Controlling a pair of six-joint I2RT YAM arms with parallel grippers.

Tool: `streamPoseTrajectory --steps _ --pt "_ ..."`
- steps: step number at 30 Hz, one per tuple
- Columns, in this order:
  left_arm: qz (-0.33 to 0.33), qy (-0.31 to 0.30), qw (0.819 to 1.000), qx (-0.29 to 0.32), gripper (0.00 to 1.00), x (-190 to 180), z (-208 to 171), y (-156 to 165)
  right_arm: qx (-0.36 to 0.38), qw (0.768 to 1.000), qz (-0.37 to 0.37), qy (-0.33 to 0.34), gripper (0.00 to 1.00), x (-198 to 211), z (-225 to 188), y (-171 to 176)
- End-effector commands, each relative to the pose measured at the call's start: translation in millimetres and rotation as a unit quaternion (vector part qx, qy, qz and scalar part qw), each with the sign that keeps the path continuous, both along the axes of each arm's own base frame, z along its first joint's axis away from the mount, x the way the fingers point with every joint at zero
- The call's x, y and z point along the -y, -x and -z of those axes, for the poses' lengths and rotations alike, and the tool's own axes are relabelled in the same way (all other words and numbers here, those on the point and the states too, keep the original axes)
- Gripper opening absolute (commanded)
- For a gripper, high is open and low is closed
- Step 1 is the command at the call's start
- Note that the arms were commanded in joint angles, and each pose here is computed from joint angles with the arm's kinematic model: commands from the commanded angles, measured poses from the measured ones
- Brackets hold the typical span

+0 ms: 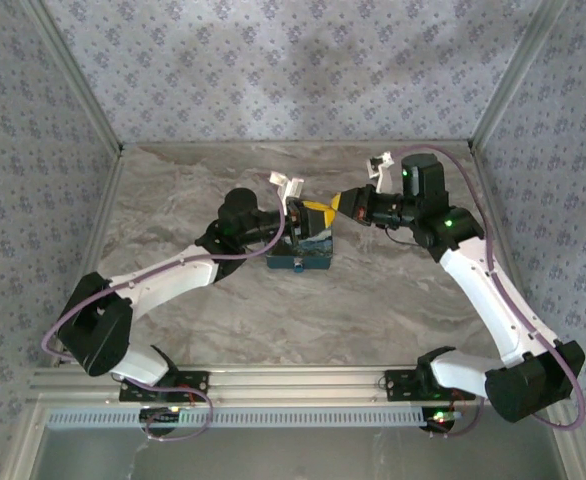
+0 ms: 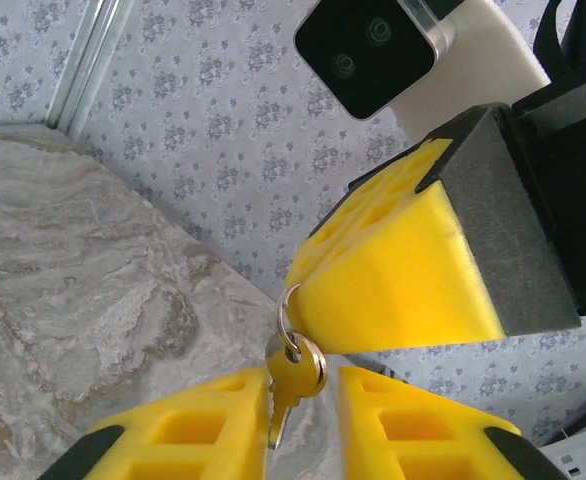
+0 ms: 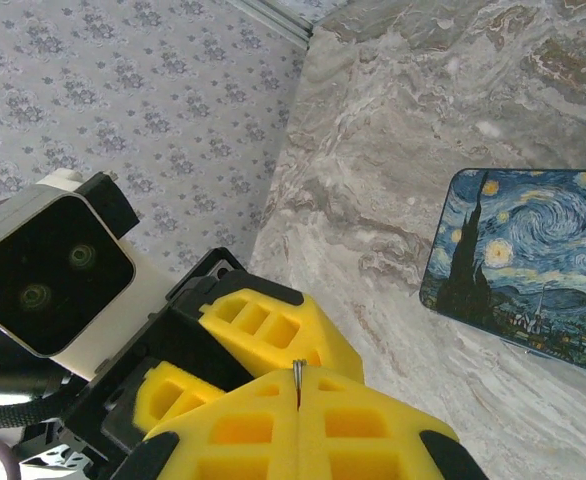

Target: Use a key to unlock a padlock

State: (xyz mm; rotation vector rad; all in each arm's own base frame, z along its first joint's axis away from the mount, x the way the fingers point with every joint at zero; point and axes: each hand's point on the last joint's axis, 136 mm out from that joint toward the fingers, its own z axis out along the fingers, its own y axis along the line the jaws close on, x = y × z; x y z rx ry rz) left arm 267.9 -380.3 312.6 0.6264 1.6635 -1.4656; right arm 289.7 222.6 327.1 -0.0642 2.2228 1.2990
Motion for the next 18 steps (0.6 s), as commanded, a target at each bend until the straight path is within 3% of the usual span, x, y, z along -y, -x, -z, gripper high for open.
streamPoseTrajectory --steps 1,8,14,18 --pt "-0.001 0.008 1.000 0.025 0.12 -3 -20 3 0.009 1.000 -0.011 -0.007 0.02 1 -6 7" --pt "-0.002 0.004 1.000 0.027 0.00 -5 -20 4 0.008 1.000 -0.015 -0.009 0.03 1 -5 10" --pt "0.002 -0.008 1.000 0.026 0.00 -5 -19 6 0.007 1.000 -0.019 0.000 0.08 6 -2 15" --pt "0.009 -0.043 0.999 0.015 0.00 -7 -11 9 0.008 0.999 -0.036 0.017 0.16 13 15 20"
